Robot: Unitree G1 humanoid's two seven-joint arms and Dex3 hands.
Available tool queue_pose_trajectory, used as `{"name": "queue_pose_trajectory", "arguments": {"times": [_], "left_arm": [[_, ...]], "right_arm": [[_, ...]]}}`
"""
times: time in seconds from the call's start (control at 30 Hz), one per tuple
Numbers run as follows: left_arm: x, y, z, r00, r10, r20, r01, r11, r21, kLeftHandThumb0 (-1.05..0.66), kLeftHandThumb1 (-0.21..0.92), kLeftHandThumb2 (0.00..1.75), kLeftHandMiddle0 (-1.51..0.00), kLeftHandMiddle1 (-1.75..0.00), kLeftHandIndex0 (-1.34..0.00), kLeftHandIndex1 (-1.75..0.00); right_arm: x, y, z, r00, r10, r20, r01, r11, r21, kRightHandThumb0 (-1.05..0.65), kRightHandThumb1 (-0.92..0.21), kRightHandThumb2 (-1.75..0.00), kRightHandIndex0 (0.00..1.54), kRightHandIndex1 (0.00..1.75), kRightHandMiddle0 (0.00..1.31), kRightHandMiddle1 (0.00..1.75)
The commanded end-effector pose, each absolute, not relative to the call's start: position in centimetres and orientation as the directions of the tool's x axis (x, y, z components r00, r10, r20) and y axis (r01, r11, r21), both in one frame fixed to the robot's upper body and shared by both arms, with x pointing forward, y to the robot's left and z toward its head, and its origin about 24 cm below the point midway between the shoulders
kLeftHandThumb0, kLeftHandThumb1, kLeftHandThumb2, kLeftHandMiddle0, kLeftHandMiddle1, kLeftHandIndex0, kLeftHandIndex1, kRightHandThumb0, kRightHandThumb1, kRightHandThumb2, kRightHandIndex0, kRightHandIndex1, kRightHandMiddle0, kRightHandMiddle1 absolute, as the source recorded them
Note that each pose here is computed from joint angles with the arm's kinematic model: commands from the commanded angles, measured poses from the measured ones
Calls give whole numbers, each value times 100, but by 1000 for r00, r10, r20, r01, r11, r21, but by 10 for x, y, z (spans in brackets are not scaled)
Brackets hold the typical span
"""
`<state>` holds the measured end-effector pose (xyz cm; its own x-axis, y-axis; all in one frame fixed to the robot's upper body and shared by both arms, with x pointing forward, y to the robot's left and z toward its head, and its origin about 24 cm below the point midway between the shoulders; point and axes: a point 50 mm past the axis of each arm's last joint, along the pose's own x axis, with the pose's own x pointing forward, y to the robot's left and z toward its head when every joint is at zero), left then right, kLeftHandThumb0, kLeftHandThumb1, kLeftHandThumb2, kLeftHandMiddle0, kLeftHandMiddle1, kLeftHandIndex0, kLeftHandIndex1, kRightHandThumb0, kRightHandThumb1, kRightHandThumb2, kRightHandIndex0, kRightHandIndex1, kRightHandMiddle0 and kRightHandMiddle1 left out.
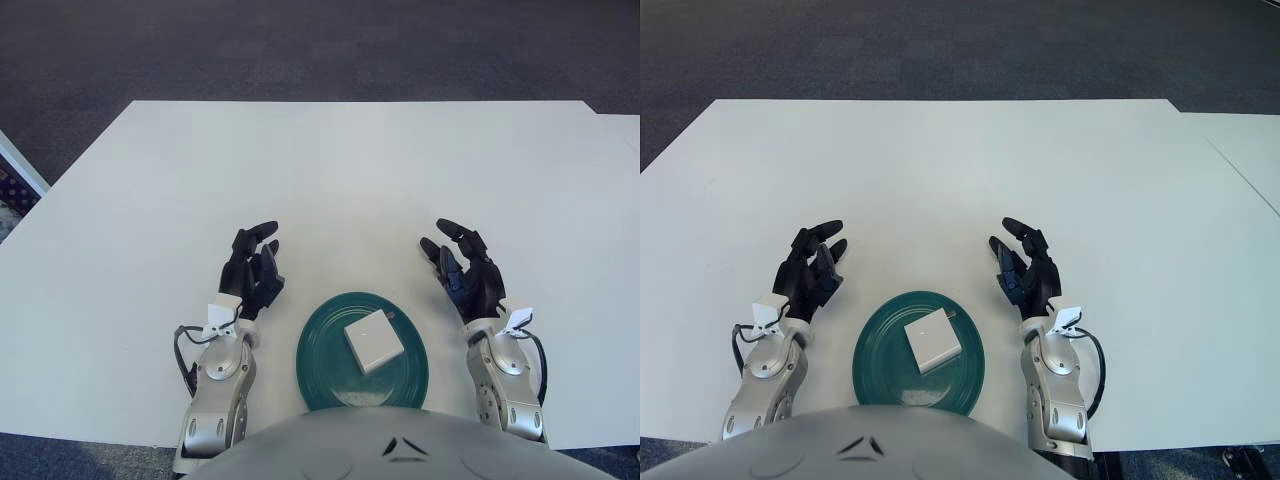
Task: Put the charger into the plate.
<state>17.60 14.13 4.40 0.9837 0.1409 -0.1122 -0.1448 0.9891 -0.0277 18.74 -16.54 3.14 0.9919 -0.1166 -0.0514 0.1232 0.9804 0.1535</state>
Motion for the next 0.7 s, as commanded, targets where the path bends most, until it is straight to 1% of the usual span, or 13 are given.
{"name": "queue_pose_trajectory", "arguments": {"times": [0.0,0.67], "left_arm": [[175,141,45,985,139,-102,-141,990,-21,-92,92,93,-59,-12,-31,-97],[175,141,47,985,139,-101,-144,989,-37,-91,92,94,-61,-11,-34,-100]], "right_arm": [[189,-165,34,993,-115,-40,120,980,158,-49,-92,-46,58,0,16,82],[190,-166,34,993,-112,-42,117,982,147,-49,-92,-47,57,0,14,79]]}}
